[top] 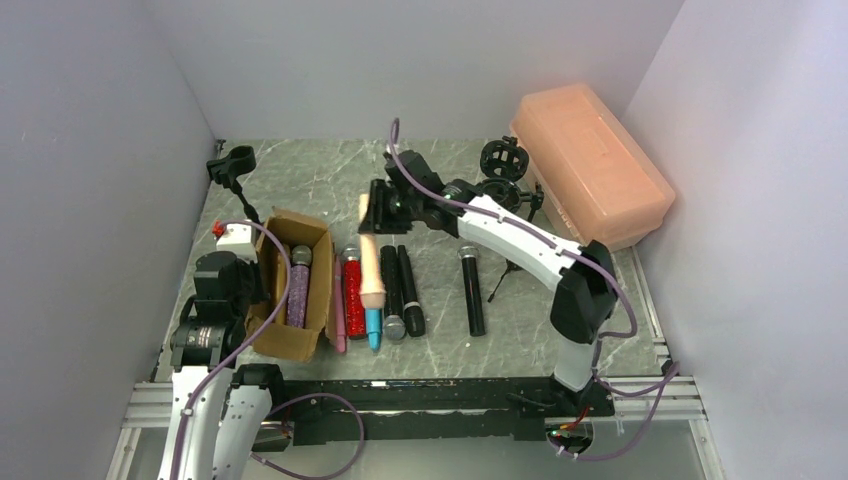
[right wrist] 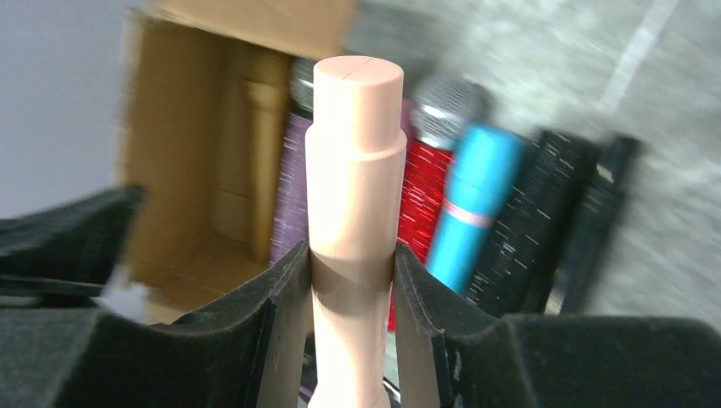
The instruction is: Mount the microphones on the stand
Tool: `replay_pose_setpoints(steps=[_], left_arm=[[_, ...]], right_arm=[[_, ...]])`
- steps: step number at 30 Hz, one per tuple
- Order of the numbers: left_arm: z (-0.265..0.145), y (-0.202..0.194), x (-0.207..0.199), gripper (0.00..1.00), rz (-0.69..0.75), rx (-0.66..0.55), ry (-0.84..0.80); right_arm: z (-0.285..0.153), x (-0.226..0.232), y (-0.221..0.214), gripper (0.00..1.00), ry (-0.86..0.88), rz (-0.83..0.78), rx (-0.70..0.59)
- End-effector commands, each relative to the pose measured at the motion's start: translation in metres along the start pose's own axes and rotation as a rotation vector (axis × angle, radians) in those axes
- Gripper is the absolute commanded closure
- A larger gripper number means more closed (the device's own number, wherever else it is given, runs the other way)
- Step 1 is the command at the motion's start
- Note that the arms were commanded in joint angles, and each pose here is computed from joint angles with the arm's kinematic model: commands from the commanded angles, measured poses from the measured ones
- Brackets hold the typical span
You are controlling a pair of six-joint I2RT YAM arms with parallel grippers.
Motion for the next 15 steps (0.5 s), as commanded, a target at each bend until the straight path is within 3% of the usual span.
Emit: replay_pose_setpoints(steps=[1,6,15], left_arm=[[-0.004,0.03,-0.002,1.0,-0.032,-0.135,-0.012],[-0.005,0.031,-0.004,1.0,-0.029,-0.14,-0.025],[-0.007,0.032,-0.004,1.0,-0.033,-0.139,-0.03]], right_arm=[[-0.026,-0.079,-0.036,0.89,-0.277,-0.073,0.097],[-0.034,-0.14,-0.059,0.89,-0.431,-0.07,0.134],[-0.025,-0.191,-0.08,0.86,-0.545,-0.08,0.204]])
Point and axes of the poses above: each gripper's point midway between its finger pads, its own z axis out along the fingers, its own x axis along the line the jaws close on, y = z × x, the point moved 2 cm from there along -z, back along the fingers, and after that the axes turned 2 degrees about -z, right-handed, at the moved point
